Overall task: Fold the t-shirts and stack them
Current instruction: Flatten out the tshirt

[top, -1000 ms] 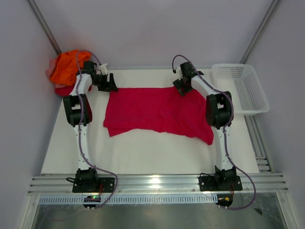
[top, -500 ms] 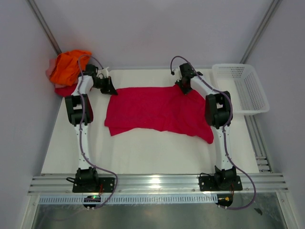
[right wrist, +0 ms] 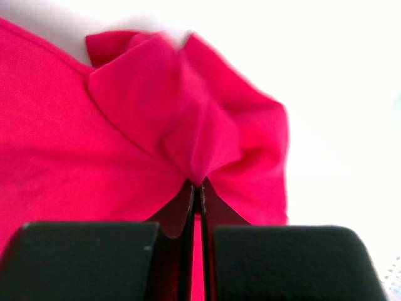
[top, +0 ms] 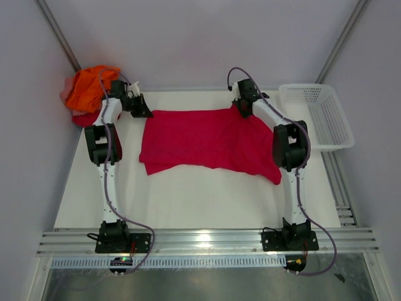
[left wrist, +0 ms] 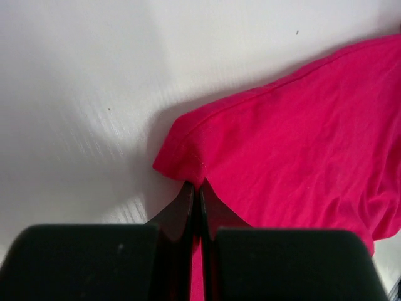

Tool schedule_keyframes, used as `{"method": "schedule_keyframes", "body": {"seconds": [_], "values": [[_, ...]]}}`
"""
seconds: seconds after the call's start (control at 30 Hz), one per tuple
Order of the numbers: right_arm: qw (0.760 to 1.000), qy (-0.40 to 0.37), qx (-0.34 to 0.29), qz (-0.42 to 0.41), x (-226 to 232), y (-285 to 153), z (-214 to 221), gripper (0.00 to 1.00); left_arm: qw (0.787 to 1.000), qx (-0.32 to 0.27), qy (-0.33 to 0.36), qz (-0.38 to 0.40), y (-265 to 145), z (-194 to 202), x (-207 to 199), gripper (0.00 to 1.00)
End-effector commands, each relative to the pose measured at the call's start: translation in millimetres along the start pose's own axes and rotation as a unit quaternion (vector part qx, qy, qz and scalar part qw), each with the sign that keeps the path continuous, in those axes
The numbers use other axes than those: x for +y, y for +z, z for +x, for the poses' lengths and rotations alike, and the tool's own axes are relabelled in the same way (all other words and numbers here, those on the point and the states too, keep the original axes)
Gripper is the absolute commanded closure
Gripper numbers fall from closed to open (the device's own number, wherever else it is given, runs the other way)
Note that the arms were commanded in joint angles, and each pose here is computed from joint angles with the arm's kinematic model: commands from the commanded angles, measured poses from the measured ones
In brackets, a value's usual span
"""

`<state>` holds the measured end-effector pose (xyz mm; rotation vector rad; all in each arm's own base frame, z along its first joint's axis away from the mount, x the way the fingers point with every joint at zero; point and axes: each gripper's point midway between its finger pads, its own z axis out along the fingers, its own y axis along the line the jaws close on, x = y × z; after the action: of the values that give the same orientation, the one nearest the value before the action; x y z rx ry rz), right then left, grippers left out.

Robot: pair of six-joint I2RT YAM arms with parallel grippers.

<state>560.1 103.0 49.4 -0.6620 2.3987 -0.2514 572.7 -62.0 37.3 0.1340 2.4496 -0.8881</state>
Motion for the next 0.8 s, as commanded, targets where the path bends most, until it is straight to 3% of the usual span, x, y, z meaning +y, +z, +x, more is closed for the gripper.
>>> {"method": "schedule_keyframes", "body": {"seconds": [0.0, 0.23, 0.4, 0.43, 0.53, 0.57, 0.77], "values": [[0.984, 0.047, -0.156, 0.077, -62.5, -94.8, -100.7, 0.97, 0.991, -0.123, 0.055, -0.008, -63.5, -88.3, -51.8, 1.0], [0.964, 0.051, -0.229, 0.129, -103.4, -172.0, -149.1, 0.97, 0.974, -0.203, 0.096, 0.02, -134.5, -138.3, -123.2, 1.0], [0.958, 0.058, -0.248, 0.134, -112.0, -220.7, -149.2, 0.97, 0.969, -0.211, 0.12, 0.049, -179.9, -135.6, -172.9, 1.0], [0.955, 0.061, -0.257, 0.132, -114.1, -245.6, -146.6, 0.97, 0.97, -0.204, 0.118, 0.052, -195.4, -127.5, -187.7, 1.0], [0.966, 0.049, -0.231, 0.102, -97.8, -256.5, -116.4, 0.97, 0.974, -0.173, 0.131, 0.063, -213.2, -100.0, -207.0, 1.0], [0.964, 0.049, -0.244, 0.097, -97.1, -283.4, -109.8, 0.97, 0.98, -0.147, 0.117, 0.064, -217.5, -81.0, -210.1, 1.0], [0.983, -0.006, -0.182, 0.003, -40.4, -311.2, -7.6, 0.97, 0.979, -0.043, 0.189, 0.062, -259.4, 28.2, -237.1, 1.0]]}}
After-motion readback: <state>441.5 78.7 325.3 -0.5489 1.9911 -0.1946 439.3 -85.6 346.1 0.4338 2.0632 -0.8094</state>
